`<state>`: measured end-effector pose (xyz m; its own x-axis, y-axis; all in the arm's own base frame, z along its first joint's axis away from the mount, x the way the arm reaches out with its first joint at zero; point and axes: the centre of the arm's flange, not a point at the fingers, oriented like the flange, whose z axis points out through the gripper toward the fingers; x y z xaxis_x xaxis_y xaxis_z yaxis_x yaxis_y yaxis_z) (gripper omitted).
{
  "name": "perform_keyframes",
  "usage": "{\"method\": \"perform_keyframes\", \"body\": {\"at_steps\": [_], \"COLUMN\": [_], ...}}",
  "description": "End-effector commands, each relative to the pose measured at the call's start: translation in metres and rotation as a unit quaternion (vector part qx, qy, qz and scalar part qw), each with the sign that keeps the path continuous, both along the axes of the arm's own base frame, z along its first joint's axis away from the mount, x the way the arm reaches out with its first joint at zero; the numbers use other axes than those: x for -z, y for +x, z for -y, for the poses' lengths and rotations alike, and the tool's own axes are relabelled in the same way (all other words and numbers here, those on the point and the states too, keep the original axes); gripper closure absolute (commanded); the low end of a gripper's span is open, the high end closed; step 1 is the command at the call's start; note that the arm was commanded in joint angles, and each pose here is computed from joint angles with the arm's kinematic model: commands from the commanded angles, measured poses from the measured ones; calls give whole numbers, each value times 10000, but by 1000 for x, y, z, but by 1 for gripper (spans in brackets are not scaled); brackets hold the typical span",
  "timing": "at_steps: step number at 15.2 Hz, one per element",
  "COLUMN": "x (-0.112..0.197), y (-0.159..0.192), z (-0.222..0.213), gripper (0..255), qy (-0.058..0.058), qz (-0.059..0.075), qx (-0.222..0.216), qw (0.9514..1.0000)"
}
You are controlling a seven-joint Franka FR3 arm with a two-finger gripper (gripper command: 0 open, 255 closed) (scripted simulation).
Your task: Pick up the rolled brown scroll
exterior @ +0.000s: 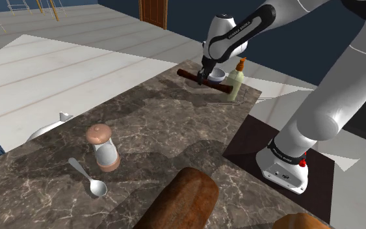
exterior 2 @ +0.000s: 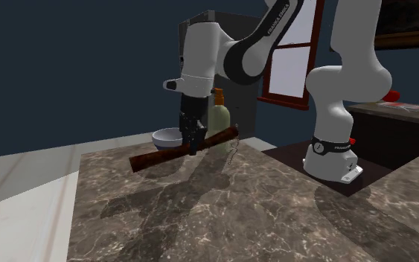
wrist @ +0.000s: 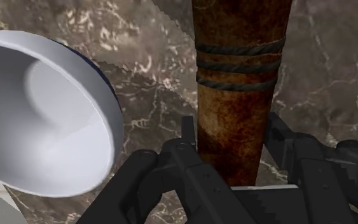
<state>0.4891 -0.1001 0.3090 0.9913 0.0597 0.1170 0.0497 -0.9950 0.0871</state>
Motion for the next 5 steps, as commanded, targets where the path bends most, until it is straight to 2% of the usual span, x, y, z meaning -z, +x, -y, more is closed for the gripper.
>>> {"method": "perform_keyframes", "body": {"at_steps": [1, 5], "x": [-11, -23], "y": [1, 1], "z": [0, 0], "gripper": [255, 255], "qy": [0, 0], "qz": [1, 1], "qx": [0, 0], "qw": [10000, 10000]}}
